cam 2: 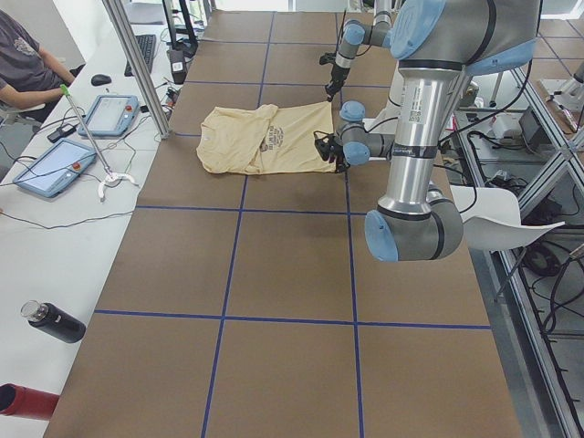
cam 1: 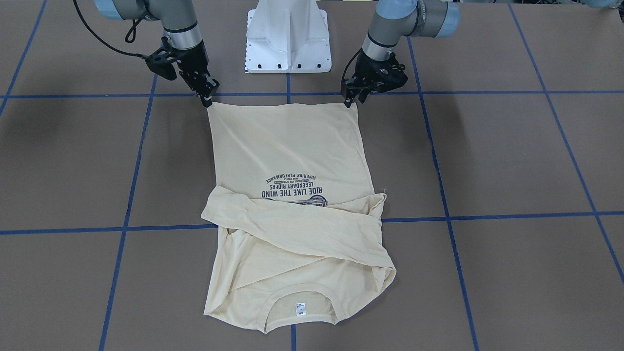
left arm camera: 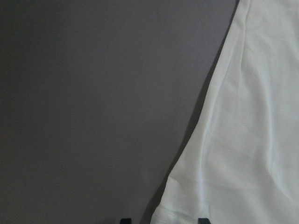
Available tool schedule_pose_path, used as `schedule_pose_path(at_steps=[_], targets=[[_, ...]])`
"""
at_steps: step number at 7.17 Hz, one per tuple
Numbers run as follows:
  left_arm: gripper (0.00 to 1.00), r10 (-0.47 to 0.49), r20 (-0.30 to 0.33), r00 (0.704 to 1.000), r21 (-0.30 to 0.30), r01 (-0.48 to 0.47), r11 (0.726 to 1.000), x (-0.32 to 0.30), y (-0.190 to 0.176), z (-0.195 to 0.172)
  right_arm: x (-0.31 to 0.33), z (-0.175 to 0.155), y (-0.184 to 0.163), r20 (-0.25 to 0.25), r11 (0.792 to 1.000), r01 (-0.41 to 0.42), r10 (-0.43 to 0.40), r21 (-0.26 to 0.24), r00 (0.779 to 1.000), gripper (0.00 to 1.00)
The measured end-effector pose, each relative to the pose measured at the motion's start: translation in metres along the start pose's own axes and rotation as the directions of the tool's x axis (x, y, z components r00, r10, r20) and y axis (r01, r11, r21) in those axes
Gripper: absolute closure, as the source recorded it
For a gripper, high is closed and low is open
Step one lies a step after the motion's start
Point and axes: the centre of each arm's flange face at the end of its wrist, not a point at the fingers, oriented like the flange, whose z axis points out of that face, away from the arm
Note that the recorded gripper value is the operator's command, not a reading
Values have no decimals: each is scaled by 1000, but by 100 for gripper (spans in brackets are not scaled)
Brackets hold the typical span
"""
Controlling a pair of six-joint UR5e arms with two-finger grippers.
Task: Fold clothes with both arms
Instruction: 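Lift the hem with both grippers and fold it toward the collar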
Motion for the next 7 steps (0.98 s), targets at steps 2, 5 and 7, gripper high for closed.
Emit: schedule_pose_path(at_steps=[2, 5, 7], targets=[[45, 3, -1, 1000, -6, -3, 1000, 2, 4, 2, 0, 0, 0, 0, 1000, 0, 0, 0, 1000, 100], [66, 5, 6, 1000, -12, -5, 1000, 0, 6, 5, 0, 0, 0, 0, 1000, 1, -1, 0, 1000, 100], [100, 5, 14, 1000, -11, -5, 1000, -1, 6, 9, 0, 0, -1, -1, 1000, 1, -1, 1, 1000, 100]])
